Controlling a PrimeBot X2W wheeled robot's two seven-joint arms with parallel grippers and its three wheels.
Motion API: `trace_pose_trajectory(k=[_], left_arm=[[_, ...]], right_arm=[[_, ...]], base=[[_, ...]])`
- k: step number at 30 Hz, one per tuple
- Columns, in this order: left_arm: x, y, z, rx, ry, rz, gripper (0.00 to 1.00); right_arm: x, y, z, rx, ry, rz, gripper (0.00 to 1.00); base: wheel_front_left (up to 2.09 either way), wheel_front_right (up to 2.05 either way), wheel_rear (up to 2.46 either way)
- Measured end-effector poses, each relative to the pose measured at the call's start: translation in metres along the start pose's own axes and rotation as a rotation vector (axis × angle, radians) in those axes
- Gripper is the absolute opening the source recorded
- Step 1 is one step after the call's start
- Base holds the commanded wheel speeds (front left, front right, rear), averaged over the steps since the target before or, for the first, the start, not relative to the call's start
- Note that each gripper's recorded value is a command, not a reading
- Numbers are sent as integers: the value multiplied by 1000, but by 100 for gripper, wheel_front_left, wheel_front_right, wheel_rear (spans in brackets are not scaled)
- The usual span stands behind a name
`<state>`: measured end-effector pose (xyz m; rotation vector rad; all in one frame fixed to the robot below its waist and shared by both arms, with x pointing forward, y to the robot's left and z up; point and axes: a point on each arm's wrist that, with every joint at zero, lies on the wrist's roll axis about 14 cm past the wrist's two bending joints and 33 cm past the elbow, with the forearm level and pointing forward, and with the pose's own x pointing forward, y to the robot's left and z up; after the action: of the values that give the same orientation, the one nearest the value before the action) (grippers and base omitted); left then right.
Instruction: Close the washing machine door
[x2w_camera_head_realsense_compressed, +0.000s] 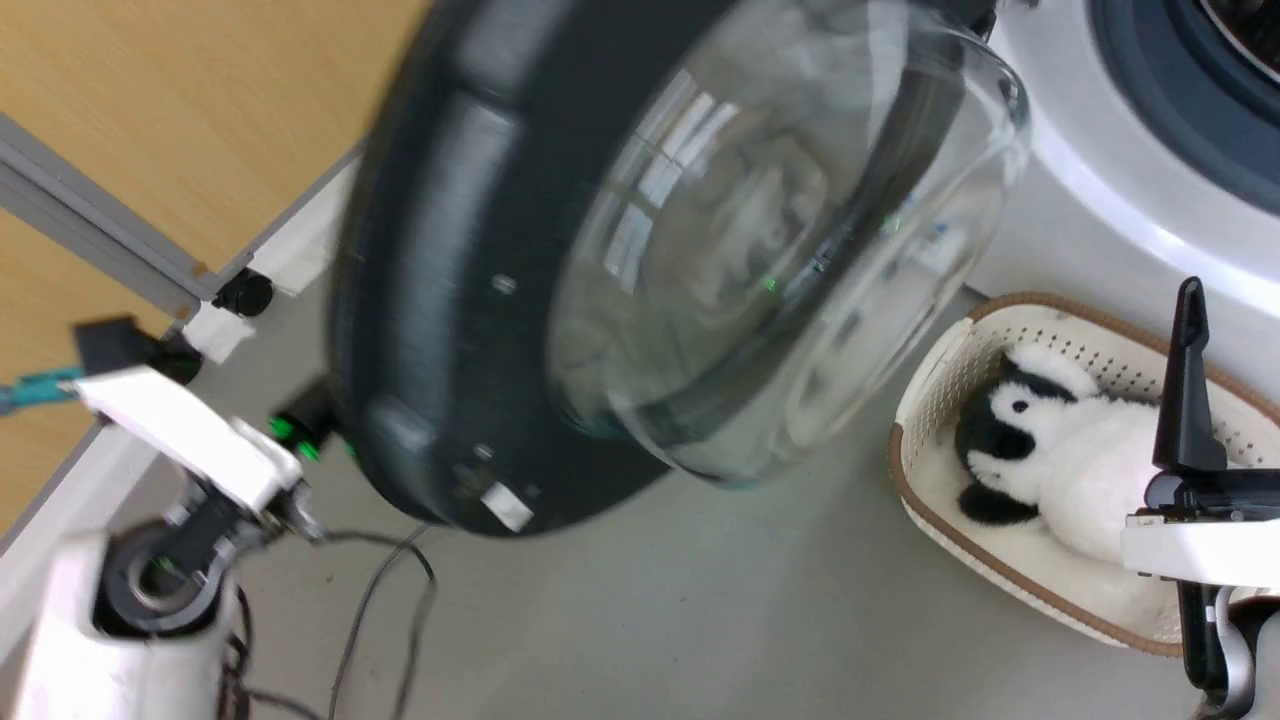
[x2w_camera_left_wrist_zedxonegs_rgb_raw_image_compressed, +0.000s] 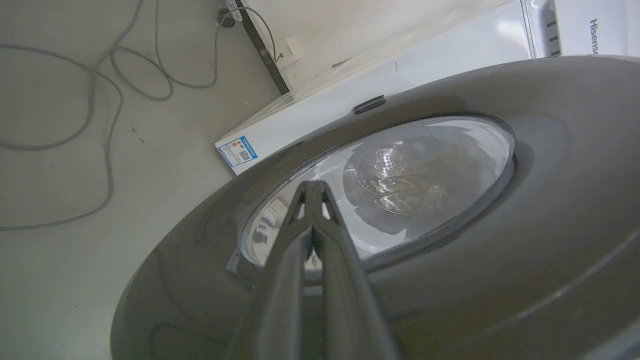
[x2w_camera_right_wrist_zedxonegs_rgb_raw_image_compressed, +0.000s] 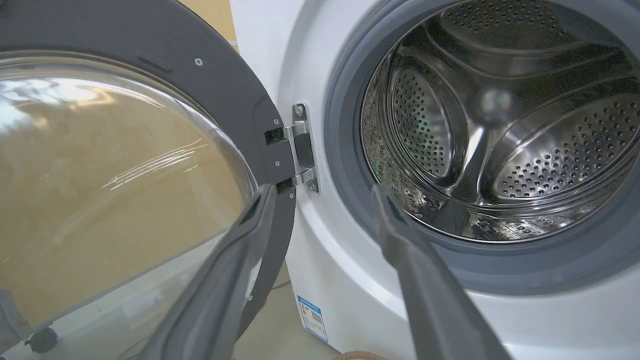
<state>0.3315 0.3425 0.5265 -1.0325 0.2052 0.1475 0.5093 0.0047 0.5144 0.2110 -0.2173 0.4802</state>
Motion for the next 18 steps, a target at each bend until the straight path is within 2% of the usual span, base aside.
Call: trace_pose_trajectory(k=[7, 11, 18], left_arm=[[-16, -35, -41, 75, 105, -110, 0], [-22, -59, -63, 156, 175, -179, 0], [-25, -106, -113, 199, 307, -346, 0]], right_arm=[[-1, 6, 18, 2, -28, 8, 100], [-2, 6, 28, 1, -46, 3, 100], [-11, -10, 46, -22, -71, -46, 100]], base=[[0, 0, 0], [0, 0, 0], [0, 0, 0]])
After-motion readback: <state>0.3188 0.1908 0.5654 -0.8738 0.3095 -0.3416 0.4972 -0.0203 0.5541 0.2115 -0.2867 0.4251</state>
